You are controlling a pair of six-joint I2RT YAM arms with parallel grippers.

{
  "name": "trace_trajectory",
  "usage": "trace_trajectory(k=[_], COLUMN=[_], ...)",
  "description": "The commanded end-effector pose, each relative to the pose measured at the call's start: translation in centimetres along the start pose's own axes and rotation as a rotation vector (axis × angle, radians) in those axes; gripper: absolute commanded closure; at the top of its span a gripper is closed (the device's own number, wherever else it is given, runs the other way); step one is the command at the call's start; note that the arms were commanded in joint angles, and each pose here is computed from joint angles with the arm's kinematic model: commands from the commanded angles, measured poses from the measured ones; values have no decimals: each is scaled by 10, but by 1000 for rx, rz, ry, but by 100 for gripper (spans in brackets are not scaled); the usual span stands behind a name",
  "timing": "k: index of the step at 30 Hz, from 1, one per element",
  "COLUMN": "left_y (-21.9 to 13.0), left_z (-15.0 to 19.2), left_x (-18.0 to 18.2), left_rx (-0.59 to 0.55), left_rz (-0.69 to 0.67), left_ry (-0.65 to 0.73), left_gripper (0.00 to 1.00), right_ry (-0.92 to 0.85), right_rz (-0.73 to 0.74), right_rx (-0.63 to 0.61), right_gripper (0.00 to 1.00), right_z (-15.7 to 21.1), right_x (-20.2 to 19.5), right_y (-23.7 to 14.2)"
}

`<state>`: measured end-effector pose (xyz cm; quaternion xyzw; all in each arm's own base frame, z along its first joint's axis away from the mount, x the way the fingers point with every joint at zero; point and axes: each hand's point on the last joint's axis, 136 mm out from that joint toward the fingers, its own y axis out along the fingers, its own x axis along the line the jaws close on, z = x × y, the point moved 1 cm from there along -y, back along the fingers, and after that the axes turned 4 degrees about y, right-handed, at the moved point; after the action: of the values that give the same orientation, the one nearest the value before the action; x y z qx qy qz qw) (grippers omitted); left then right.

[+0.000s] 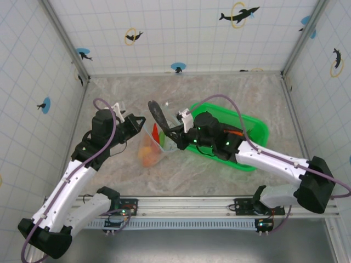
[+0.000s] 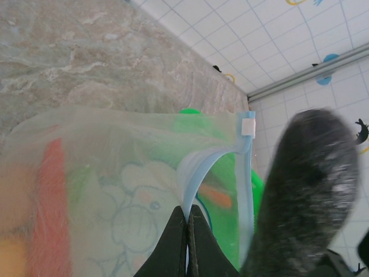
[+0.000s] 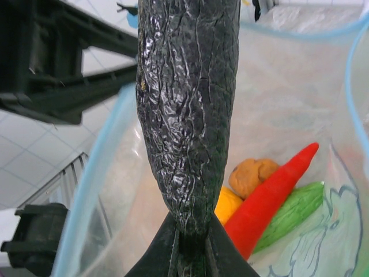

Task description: Place the food in the zip-top bag and seal the zipper

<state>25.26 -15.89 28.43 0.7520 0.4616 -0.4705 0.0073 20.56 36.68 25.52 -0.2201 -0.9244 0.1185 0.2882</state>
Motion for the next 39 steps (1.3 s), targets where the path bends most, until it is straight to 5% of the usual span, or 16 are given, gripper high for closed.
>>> trace_trajectory(k=[1,4,7,22,26,30,39], left_y=[-11,-11,-10,-12,-48,-90,-36], left_z=[-16,-16,-17,-21,-51,-72,-39], left_x=[-22,-23,-24,-14,1,15,19], left_rx=[-51,-48,-47,-86,-310,-550,-269], left_rz=[70,76,78,25,-91,-123,-137], left_ry=[-2,-3,-3,-10,-52,-112,-97], left_gripper=[100,100,100,100,100,100,100], right_ry=[-21,-15,-24,7,63,152,584], right_rz=[-52,-25,15,203,302,563,1102], right_rx=[-41,-13,-21,-153,-187,-167,-103], right_gripper=[85,45,31,37,39,39,41], right_z=[1,8,3,-55,-58,-40,43], right_x=[5,-1,-6,-32,-59,-118,-225], right_y=[6,10,7,-54,-77,-104,-160])
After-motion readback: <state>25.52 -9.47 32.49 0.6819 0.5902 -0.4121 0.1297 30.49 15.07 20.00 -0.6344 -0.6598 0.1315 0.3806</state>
